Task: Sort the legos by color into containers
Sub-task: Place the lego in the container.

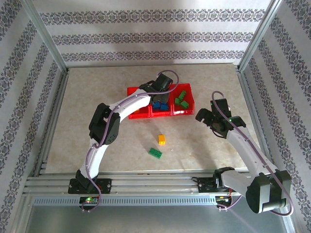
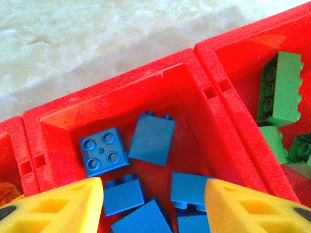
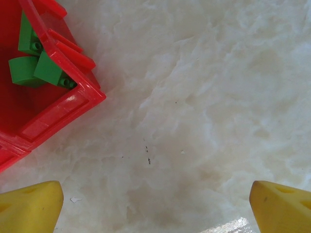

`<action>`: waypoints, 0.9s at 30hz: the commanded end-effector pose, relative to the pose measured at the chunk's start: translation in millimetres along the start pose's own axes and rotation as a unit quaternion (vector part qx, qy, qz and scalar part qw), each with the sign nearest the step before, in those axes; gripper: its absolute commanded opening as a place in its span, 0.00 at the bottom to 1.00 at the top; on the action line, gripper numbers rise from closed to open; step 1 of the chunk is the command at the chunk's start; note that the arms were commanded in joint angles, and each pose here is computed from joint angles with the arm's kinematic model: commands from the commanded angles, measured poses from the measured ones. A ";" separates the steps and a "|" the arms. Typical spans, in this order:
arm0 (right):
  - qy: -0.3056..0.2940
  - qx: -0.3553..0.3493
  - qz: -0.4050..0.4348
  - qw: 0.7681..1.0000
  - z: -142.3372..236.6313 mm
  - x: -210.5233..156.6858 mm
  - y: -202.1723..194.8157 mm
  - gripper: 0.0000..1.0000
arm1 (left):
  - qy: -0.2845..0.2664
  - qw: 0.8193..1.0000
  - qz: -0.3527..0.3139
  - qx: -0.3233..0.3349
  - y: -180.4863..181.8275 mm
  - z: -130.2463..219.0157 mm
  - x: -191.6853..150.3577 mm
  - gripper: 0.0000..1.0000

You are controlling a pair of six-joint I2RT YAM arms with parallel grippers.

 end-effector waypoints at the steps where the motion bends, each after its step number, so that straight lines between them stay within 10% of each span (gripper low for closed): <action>1: 0.007 -0.002 -0.004 1.000 -4.2 -5.3 -0.6 0.98 | -0.019 1.000 0.013 -0.020 8.4 33.6 11.1 0.61; 13: 0.009 -0.002 -0.004 1.000 -7.5 -6.1 2.0 0.98 | -0.032 0.997 0.011 -0.067 -5.5 98.0 -26.6 0.73; 19: 0.013 -0.001 0.000 1.000 -9.5 -8.9 5.2 0.98 | -0.001 0.997 0.001 -0.083 -21.7 109.4 -70.4 0.98; 27: 0.015 -0.003 0.002 1.000 -9.7 -14.8 4.1 0.98 | 0.049 0.994 -0.015 -0.096 -57.2 103.5 -119.4 1.00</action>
Point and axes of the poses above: each hand's point on the last joint's axis, 136 mm out from that joint toward the fingers, its own z axis back along the fingers, its own y axis along the line the jaws close on, x = y × z, the point moved 6 cm from there along z, back along the fingers, and after that the axes turned 7 degrees about -z, right-handed, at the moved point
